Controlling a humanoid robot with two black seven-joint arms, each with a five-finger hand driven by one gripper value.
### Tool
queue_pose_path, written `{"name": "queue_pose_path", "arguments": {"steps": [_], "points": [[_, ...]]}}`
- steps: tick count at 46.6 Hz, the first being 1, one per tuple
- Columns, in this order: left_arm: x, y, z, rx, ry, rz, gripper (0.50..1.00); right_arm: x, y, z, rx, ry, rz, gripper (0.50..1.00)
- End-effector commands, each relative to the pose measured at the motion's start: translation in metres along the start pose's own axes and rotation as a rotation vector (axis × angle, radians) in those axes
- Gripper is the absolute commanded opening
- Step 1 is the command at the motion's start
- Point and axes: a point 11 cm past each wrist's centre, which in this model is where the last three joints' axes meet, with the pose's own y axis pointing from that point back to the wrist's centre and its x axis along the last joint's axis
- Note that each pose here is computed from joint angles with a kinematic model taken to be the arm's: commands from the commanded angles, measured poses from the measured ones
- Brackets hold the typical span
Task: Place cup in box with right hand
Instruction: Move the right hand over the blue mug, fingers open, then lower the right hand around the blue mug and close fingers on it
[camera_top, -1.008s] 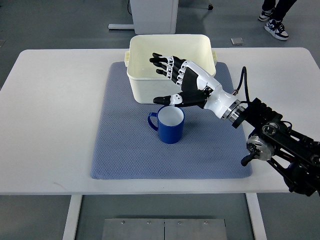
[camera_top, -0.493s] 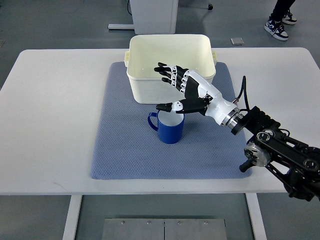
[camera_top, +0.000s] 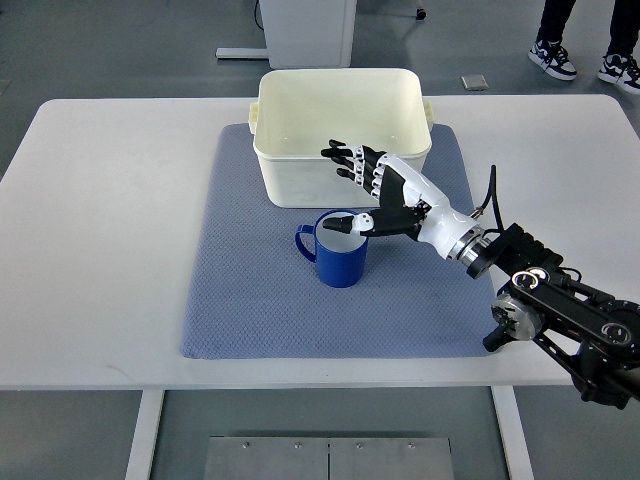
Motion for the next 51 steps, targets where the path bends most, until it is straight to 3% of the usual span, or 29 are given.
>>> {"name": "queue_pose_path", "arguments": {"steps": [1, 51], "points": [[0.0, 0.0, 0.0, 0.0, 0.001, 0.0, 1.0, -0.002, 0.002, 0.005, -0.005, 0.003, -0.008, 0.995], [0.0, 0.0, 0.0, 0.0, 0.0, 0.0, 1.0, -0.006, 0.016, 0.045, -0.077, 0.018, 0.035, 0.993]]}}
